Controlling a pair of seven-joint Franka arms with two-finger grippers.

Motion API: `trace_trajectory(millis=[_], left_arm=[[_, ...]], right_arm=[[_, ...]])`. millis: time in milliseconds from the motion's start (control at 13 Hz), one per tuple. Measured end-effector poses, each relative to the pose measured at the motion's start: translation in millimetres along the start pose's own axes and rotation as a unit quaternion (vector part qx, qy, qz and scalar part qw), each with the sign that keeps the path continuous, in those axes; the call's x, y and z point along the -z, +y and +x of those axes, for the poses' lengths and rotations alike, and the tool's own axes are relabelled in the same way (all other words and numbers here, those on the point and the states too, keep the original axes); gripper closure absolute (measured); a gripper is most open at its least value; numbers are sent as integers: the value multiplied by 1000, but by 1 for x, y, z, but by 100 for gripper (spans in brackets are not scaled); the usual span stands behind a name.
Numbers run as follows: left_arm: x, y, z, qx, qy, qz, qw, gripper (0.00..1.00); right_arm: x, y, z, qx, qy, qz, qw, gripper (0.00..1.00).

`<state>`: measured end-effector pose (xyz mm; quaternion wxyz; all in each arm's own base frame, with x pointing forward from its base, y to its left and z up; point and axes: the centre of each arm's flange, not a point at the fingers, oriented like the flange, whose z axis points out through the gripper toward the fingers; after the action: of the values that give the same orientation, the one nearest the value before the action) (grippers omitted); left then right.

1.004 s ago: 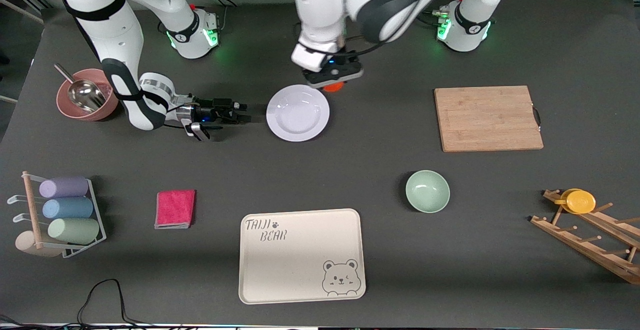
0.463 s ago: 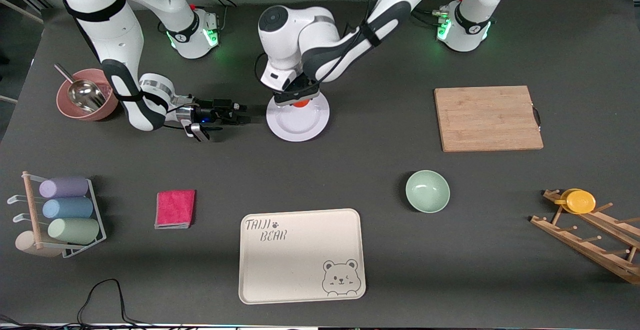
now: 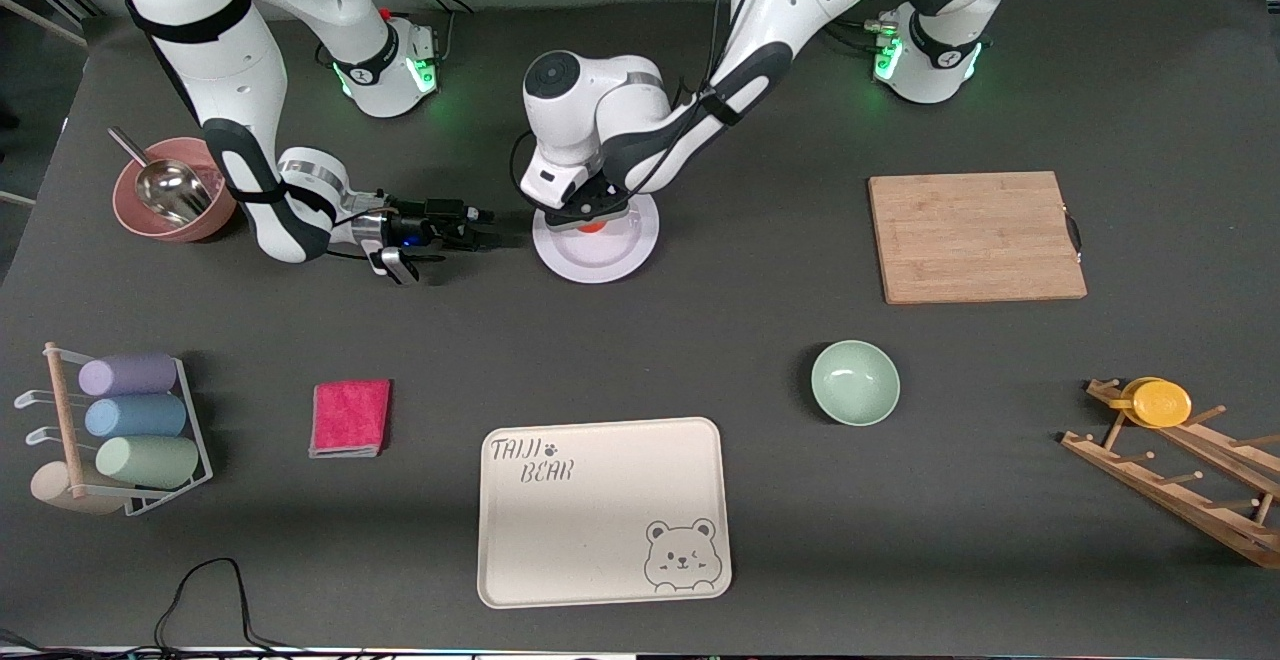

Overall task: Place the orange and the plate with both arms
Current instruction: 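Lower the orange onto the plate and open the left gripper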

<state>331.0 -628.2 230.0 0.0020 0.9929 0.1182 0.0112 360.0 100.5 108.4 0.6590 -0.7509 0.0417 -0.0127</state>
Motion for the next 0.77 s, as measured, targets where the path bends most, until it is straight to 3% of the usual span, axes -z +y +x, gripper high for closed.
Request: trace_trajectory(millis=[540,618,772], left_arm=[[-28,-1,-10,-11,-1,8,1000,32],[-30,-1,-9,-12,2,9,1000,26],[-30,-1,-8,-15,4,10,1000,4]], right_arm=[[-3,-6,10,12,-1,10,1000,0],[-3,-8,13,15,-1,12,1000,0],[-4,-11,19,22,-1,17,1000,0]])
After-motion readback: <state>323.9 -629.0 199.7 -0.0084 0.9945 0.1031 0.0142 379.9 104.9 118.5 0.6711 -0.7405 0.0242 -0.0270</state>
